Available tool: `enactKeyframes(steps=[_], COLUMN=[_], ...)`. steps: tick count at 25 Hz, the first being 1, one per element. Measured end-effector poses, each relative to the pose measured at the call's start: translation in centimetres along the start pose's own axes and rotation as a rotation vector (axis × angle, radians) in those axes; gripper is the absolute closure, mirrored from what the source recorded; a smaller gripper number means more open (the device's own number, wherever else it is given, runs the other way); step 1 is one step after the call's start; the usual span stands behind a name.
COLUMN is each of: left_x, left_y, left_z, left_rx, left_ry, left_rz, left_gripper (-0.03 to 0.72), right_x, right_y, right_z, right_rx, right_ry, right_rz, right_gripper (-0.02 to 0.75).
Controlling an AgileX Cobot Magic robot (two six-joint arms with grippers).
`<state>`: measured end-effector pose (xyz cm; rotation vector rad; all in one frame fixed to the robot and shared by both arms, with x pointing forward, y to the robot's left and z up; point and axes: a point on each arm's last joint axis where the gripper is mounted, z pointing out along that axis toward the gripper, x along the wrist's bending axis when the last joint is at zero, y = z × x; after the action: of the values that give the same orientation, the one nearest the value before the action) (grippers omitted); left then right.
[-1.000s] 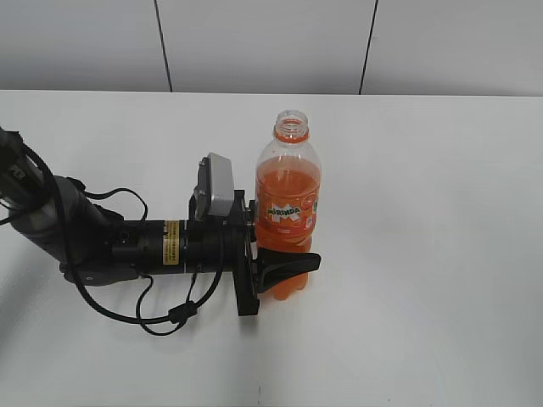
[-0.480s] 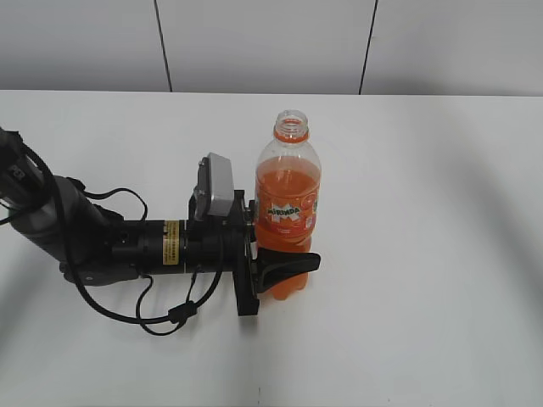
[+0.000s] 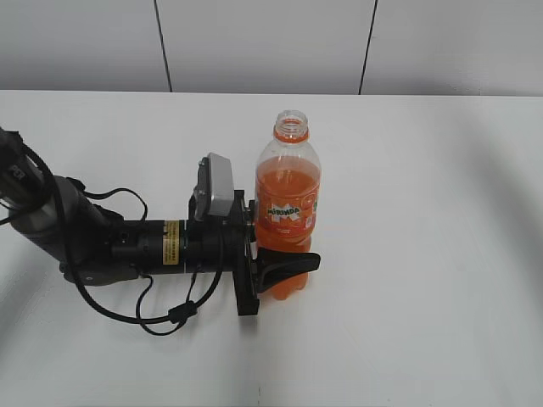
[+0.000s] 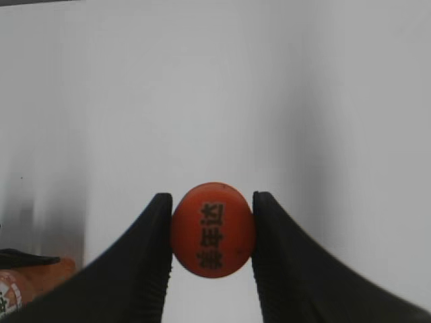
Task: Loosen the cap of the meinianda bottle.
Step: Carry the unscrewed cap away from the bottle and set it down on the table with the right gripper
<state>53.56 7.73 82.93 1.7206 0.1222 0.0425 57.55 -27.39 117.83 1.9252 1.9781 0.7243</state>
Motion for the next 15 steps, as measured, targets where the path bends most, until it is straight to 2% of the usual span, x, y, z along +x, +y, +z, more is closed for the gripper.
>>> enactKeyframes(steps=[8, 15], left_x=[0.0, 0.0], left_y=[0.0, 0.0], left_z=[0.0, 0.0], left_rx=[-0.001, -0.001], left_ry=[0.0, 0.0], left_rz=[0.0, 0.0], left_gripper=[0.305, 0.305], right_x=[-1.5, -2.3], right_y=[-2.9, -4.2], right_z=[10.7, 17.0], right_rx=[0.326, 0.446], right_ry=[0.004, 0.012], right_rz=[0.01, 0.023], right_gripper=[0.467, 0.467])
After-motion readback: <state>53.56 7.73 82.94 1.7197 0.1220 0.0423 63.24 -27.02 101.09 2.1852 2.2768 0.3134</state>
